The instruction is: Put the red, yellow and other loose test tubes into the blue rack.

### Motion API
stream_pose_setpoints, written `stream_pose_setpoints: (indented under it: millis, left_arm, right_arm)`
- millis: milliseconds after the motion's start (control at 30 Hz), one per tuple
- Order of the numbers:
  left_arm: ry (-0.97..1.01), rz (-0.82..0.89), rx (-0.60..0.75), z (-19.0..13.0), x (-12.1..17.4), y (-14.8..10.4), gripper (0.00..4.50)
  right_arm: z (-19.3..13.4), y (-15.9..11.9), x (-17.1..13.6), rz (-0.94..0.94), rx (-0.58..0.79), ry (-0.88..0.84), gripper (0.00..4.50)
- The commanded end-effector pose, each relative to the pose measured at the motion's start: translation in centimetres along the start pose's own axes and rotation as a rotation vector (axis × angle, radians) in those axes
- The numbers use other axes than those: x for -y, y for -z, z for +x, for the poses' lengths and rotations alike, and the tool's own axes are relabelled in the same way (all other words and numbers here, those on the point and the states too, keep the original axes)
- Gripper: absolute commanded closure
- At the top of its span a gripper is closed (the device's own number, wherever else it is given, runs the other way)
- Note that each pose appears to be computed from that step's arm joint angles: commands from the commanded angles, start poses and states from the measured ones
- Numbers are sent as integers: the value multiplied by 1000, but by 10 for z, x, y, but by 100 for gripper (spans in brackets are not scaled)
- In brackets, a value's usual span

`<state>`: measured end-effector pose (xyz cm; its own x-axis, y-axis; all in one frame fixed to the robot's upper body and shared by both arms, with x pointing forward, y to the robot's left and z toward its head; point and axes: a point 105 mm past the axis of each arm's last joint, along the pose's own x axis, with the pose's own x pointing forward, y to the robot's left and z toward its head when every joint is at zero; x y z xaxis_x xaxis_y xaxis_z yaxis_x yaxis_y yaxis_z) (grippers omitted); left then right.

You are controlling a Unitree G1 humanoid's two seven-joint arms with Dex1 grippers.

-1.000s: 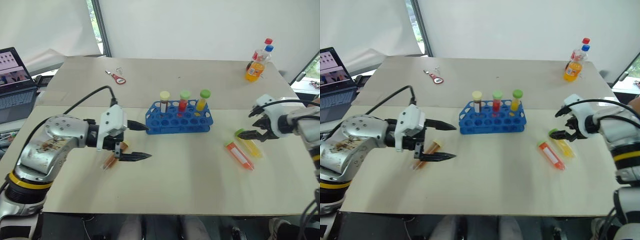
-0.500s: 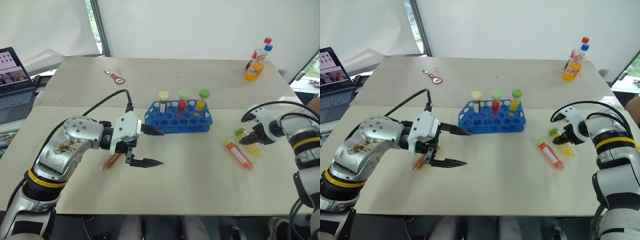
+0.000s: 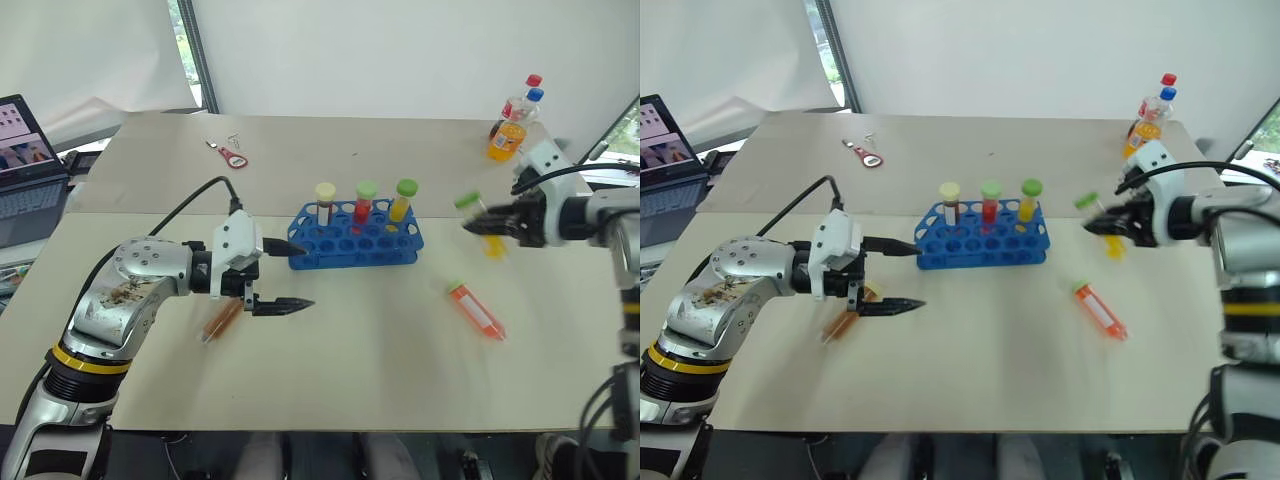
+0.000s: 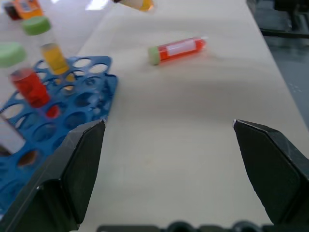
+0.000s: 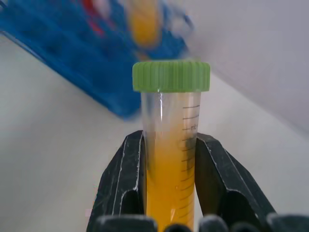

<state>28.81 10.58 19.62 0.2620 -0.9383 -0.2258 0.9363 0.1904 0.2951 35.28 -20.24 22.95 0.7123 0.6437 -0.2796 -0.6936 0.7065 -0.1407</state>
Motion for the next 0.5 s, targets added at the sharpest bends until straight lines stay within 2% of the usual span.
stream_pose_setpoints:
  millis: [33,233,500]
  left_arm:
    - [-65,49,48,-5,-8,-11,0]
    - [-70,41,68,0,-7,-11,0]
    - [-40,36,68,8,2,-12,0]
  right_arm:
    - [-1,-22,-16,-65,198,82,351]
    - [23,-22,-14,-2,390,280,351]
    - [56,11,-8,5,411,398,352]
